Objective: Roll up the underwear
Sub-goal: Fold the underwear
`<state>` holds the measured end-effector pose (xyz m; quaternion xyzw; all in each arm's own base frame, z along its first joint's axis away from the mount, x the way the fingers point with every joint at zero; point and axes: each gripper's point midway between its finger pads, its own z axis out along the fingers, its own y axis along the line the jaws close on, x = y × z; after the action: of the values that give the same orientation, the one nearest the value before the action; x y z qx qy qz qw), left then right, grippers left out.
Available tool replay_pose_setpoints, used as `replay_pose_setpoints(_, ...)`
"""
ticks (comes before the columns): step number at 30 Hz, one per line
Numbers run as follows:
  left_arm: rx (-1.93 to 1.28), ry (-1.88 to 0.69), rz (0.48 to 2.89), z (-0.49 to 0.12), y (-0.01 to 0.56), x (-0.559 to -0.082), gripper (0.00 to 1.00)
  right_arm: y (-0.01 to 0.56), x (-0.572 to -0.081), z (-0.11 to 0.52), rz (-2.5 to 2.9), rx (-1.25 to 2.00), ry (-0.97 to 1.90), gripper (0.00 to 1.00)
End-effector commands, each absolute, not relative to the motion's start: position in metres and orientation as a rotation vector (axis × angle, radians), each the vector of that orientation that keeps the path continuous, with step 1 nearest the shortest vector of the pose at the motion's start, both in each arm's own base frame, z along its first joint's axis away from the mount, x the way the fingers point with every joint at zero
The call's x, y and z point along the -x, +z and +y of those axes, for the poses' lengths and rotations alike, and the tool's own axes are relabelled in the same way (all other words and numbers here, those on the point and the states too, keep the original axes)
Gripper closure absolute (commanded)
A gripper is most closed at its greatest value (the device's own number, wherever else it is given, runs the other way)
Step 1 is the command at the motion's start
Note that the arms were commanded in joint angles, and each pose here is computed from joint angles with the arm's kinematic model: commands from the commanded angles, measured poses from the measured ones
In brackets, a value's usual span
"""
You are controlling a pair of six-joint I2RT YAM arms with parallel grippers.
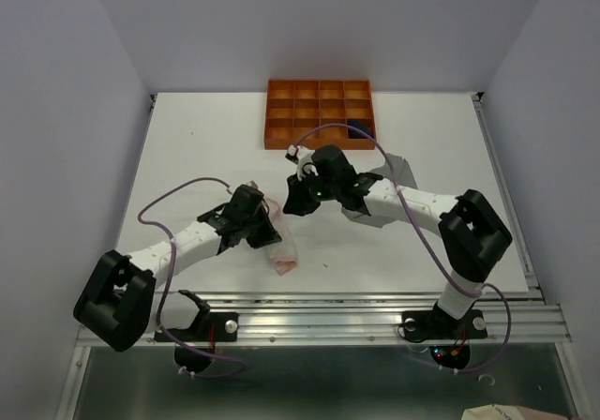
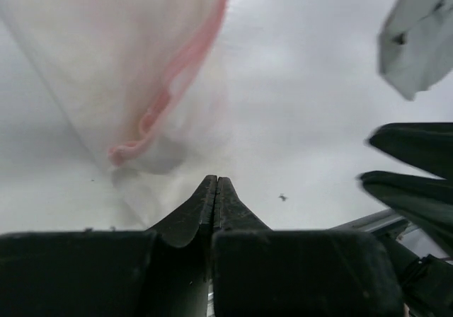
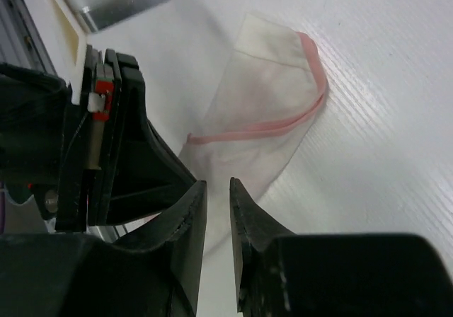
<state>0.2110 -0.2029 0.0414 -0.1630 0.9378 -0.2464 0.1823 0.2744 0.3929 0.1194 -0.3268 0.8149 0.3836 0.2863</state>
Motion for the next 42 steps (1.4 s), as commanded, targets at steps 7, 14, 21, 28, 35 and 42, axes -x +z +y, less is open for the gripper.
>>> replay_pose_setpoints(7,0.498,-0.651,2.427,-0.191,0.112,-0.265,0.89,0.139,-0.227,0.381,2.064,0.925,1.103,0.76)
replay_pose_setpoints(14,0.444,-0.729,2.423,-0.207,0.106,-0.303,0.97,0.129,-0.193,0.400,1.983,1.069,1.176,0.78)
replay_pose_setpoints(21,0.402,-0.749,2.451,-0.217,0.094,-0.311,1.00,0.116,-0.194,0.419,1.969,1.090,1.230,0.81)
replay_pose_setpoints(28,0.434,-0.698,2.511,-0.209,0.061,-0.309,1.00,0.083,-0.180,0.428,2.027,1.118,1.267,0.82)
replay_pose_setpoints(35,0.471,-0.661,2.588,-0.204,0.025,-0.306,1.00,0.052,-0.175,0.414,2.131,1.102,1.216,0.84)
replay_pose_setpoints(42,0.573,-0.601,2.622,-0.177,0.001,-0.301,1.00,0.018,-0.159,0.390,2.253,1.095,1.178,0.85)
